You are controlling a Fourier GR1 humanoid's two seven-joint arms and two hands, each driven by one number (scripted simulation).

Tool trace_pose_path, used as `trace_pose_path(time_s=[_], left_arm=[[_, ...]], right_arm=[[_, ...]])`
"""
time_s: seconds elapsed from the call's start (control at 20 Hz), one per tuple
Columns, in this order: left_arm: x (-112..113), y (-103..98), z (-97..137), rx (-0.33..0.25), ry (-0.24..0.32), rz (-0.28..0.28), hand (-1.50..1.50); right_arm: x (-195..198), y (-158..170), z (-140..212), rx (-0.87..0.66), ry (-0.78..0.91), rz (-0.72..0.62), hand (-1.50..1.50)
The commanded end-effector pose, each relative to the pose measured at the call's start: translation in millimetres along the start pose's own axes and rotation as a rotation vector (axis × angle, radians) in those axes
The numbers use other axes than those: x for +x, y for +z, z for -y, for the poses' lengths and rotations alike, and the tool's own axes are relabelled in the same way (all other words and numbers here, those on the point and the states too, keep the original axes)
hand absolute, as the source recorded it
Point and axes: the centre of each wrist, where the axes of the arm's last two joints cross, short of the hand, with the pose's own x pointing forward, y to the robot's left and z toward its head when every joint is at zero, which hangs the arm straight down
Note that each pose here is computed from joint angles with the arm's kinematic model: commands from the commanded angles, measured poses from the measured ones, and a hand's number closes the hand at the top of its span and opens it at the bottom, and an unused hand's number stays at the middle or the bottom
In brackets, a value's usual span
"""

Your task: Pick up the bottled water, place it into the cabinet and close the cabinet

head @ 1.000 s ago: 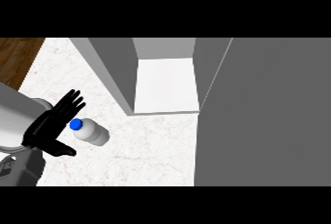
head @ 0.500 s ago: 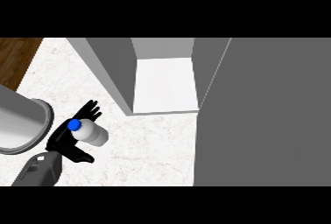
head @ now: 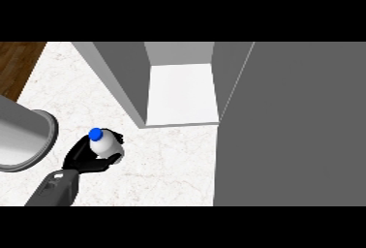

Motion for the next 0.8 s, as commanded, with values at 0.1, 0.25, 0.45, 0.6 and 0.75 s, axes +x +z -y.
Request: trace_pose_path(time_s=[0.1,0.25,0.45,0.6,0.75], left_arm=[[-8,8,0,-0.064,-0.086,0.122,1.50],[-16,-1,18,-0.072,-0.195,0.206,1.50],[-46,19,36,0.073,-0.266,0.255,1.50],[-74,38,61,0.246,-0.306,0.263,1.50],[-72,25,71,0.255,-0.269,0.304,1.50]], right_arm=[[33,-2,-2,0.016,0.030,0.048,-1.50],[26,-1,-3,0.003,0.018,0.037,-1.50],[24,8,-3,-0.028,0.024,0.013,-1.50],[25,4,-3,-0.039,0.044,0.022,-1.50],[38,5,-9,-0.028,0.029,0.021,-1.50]])
